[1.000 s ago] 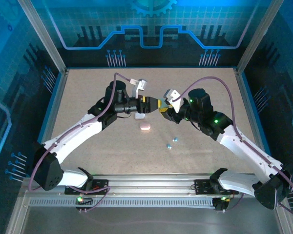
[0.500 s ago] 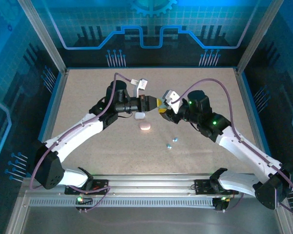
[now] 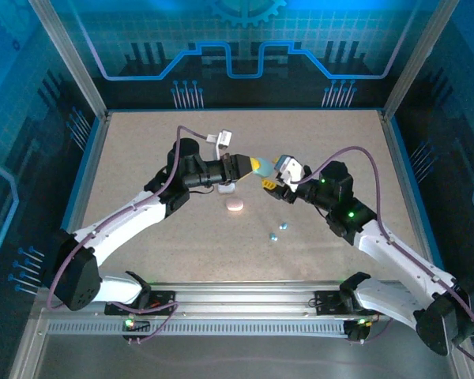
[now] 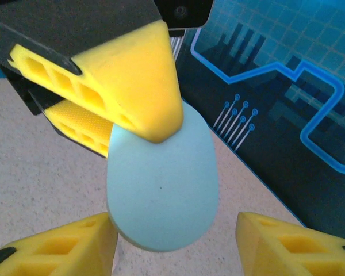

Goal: Insert the wireless bluetooth earbuds into the charging case

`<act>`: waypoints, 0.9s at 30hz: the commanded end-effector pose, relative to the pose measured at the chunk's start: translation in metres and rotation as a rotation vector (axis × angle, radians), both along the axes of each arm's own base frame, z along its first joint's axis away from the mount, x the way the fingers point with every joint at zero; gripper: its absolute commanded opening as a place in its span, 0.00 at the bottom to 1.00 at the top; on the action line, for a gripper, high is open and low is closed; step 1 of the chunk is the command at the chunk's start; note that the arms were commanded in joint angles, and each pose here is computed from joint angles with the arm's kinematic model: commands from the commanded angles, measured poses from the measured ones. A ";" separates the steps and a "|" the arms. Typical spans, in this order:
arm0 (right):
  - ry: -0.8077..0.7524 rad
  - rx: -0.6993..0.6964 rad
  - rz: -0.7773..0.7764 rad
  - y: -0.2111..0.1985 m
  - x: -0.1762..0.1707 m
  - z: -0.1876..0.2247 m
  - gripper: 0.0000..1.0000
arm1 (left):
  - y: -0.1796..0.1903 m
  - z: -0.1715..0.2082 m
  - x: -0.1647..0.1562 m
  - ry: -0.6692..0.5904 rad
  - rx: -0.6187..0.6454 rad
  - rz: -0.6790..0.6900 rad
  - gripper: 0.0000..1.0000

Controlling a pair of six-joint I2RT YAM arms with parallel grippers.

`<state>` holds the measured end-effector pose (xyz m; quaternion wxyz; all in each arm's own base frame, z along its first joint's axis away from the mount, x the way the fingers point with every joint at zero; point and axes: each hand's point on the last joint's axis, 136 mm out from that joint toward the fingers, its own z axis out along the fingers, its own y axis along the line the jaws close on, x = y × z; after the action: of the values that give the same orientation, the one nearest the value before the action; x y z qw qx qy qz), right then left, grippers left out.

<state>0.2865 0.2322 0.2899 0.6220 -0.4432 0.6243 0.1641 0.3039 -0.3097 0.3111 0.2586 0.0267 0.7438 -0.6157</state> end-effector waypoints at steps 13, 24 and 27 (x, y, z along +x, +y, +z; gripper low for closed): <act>-0.052 0.127 0.093 0.009 -0.003 0.035 0.44 | 0.002 0.018 -0.007 -0.024 -0.044 -0.011 0.21; 0.007 0.101 0.088 0.004 -0.002 0.022 0.42 | 0.003 0.023 -0.008 -0.043 -0.048 -0.009 0.21; 0.008 0.107 0.094 0.004 -0.003 0.024 0.40 | 0.003 0.024 -0.008 -0.051 -0.047 -0.008 0.21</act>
<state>0.2814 0.2406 0.3037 0.6277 -0.4412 0.5986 0.2304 0.3035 -0.3096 0.3147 0.2556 0.0205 0.7400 -0.6218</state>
